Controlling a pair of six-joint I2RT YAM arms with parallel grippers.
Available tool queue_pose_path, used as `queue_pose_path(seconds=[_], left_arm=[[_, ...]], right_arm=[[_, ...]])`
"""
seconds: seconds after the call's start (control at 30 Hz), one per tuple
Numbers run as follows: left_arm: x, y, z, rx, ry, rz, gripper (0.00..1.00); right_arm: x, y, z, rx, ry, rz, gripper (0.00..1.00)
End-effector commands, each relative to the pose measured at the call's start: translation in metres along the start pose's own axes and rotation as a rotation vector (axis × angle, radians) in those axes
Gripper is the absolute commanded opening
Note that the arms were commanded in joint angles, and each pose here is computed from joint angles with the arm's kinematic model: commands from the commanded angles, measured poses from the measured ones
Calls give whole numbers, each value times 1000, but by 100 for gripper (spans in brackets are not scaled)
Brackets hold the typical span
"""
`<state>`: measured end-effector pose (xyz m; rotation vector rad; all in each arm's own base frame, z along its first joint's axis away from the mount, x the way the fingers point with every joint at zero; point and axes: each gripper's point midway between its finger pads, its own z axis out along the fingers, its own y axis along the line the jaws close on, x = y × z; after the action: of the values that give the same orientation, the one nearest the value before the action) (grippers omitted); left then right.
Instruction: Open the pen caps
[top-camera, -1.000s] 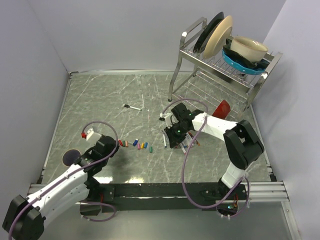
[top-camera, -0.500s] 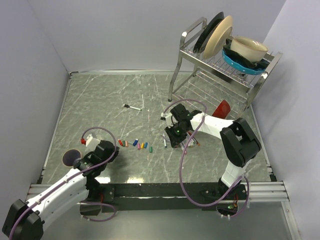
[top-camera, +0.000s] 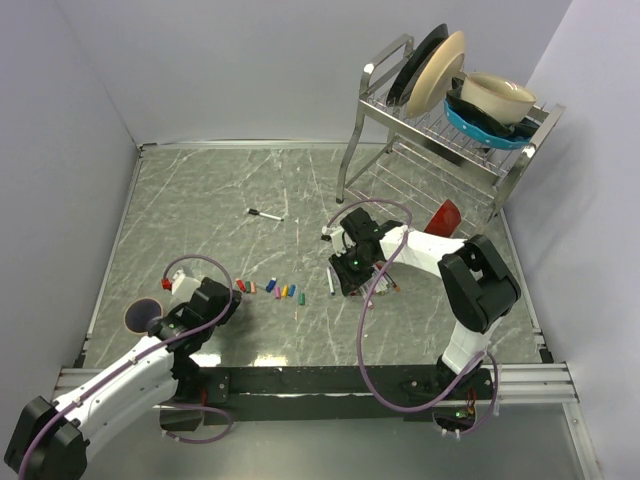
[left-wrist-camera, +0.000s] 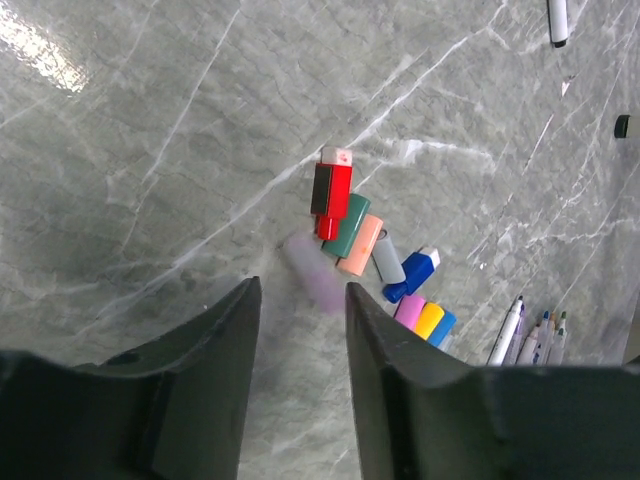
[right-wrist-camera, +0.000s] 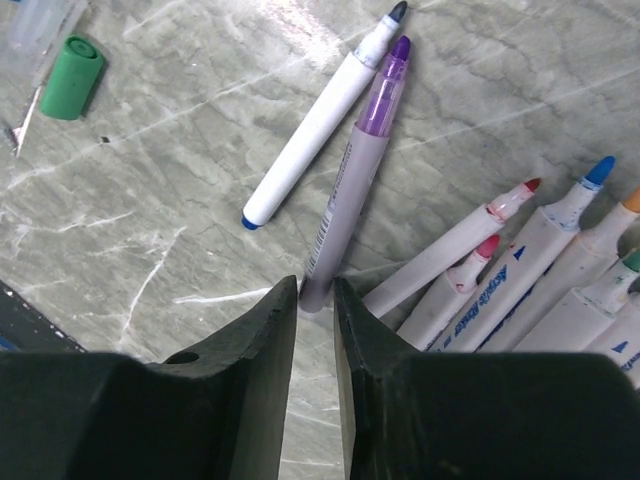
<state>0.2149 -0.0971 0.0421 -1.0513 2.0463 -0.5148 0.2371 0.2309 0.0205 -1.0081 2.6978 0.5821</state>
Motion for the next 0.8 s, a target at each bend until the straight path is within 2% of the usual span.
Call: queue_pose_path(seconds=[0.0,0.3,0.37,0.4,0.53,0.6,0.67,0.7,0.77], left_arm=[[-1,-2,-1,8,-3,-21,48],[-9,-11,-5,29,-23,-3,64],[-15,-22,-8,60,-40,23,73],[-20,-32,-10,85,-56,27,82],[-38,-72,-16,177,-104,143,99],[-53,-106,-23,241,-133,152,99],[-64,-115,-11,206,-143,195,99],[-75,-139,-14,239,-152,186,99],[-77,-145,9,188,-94,204,99]], right_arm=[[-20,10,-17,-37,-67,-39,31],[-43,30,-70,-68,-236,-188,34],[-44,31,-82,-83,-263,-241,34],[-46,41,-95,-118,-309,-274,34],[-47,56,-128,-148,-437,-386,36],[-48,60,-144,-130,-510,-434,36],[-52,60,-155,-106,-568,-462,37],[-50,61,-161,-90,-597,-475,37],[-54,59,-172,-54,-653,-489,38]])
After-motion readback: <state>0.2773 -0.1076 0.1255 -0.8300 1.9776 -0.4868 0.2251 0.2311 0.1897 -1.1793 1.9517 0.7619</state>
